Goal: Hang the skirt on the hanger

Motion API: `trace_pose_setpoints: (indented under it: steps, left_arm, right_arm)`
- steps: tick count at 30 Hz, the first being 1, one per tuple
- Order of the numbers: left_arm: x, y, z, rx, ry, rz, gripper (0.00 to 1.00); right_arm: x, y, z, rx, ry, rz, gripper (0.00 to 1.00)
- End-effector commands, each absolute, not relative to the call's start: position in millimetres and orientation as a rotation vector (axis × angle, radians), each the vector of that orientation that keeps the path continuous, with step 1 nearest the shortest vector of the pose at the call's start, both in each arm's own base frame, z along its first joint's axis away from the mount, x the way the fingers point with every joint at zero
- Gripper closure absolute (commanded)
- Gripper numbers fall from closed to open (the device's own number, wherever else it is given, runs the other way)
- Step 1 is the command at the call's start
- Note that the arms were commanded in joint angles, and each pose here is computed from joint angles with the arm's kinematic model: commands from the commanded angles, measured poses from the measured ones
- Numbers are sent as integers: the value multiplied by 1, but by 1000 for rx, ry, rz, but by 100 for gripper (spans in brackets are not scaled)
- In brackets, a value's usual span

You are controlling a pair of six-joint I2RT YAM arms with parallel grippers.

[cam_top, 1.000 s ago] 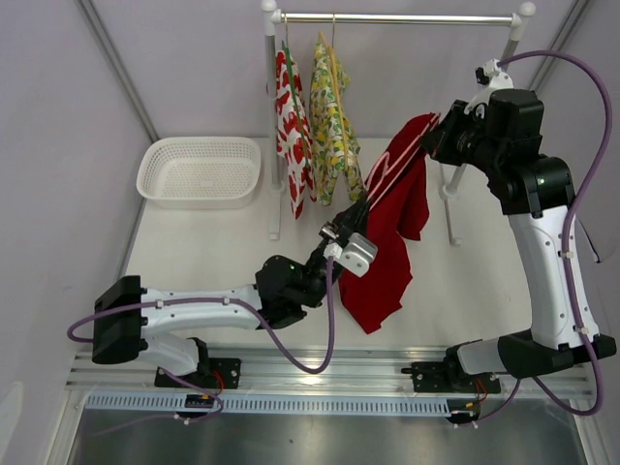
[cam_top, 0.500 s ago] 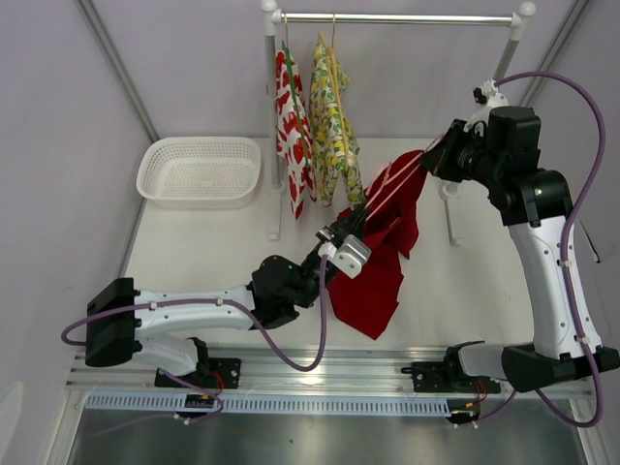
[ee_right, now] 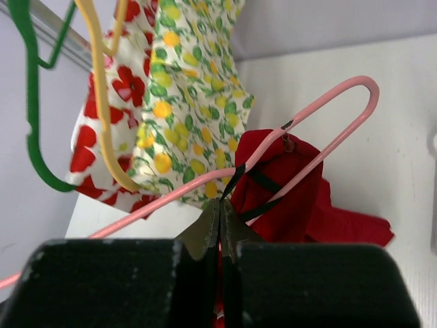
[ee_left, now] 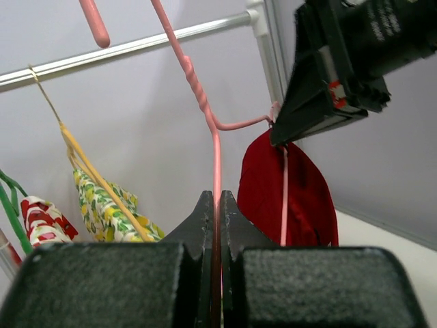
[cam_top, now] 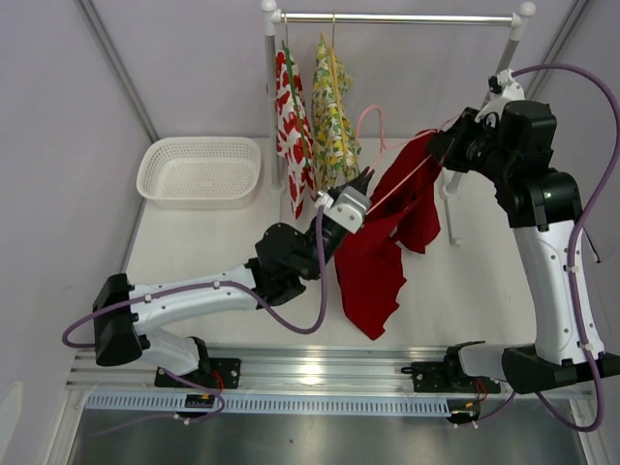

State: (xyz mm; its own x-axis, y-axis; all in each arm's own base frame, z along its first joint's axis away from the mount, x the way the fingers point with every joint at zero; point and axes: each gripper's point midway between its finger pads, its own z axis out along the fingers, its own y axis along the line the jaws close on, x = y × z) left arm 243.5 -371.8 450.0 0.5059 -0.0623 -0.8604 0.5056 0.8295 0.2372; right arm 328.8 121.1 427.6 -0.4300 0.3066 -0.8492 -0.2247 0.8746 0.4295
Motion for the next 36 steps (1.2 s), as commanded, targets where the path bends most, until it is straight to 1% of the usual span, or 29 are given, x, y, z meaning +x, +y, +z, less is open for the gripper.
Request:
trace_pose_setpoints:
  steps: [1,4,6,8,9,10,12,13,15,16,19,24,25,28,33,34,36]
  left_arm:
    - [236,-339,557,295,824,-533,100]
    - [242,-332,572,304,866,-566,100]
    - [246,-332,572,334,896,-582,100]
    - [242,-334,578,391,879,-614,100]
    - [242,-338,572,432,897,-617,100]
    - [240,-334,575,450,890,-625,100]
    - [238,-339,567,513,904,-650,100]
    - [239,-336,566,523,907,-649,100]
    - [237,-330,567,534,894,-663,100]
    - [237,-323,568,517,887,-664,100]
    - [240,-318,563,502,876,-672,100]
    - [235,-315,556,496,832,-734,100]
    - [237,-313,556,487,830,-739,100]
    - [229,-315,558,530,802,-796,100]
    - [215,-323,553,664,813,-875,100]
    - [210,-325,552,699,805,-910,100]
    - [206,-328,544,761,819,-942,100]
  right_arm:
    - [308,135,441,-16,1946,667,100]
    - [310,125,444,-4,1939,627,100]
    - [311,118,438,11,1950,604,100]
    - [309,116,438,7,1943,602,94]
    - [309,116,435,7,1947,602,89]
    - [305,115,437,-2,1938,602,78]
    - [301,114,439,-17,1927,596,65]
    - [300,113,440,-16,1924,592,55]
    - [293,112,446,-27,1899,593,48]
    - [286,114,453,-42,1873,609,42]
    - [272,122,464,-103,1827,671,34]
    - [247,130,496,-203,1690,724,29]
    - [247,129,499,-223,1668,714,26]
    - [241,135,516,-298,1584,724,23]
    - [240,149,551,-427,1439,752,21]
    - [248,152,549,-442,1444,757,20]
    - [249,158,551,-508,1433,768,20]
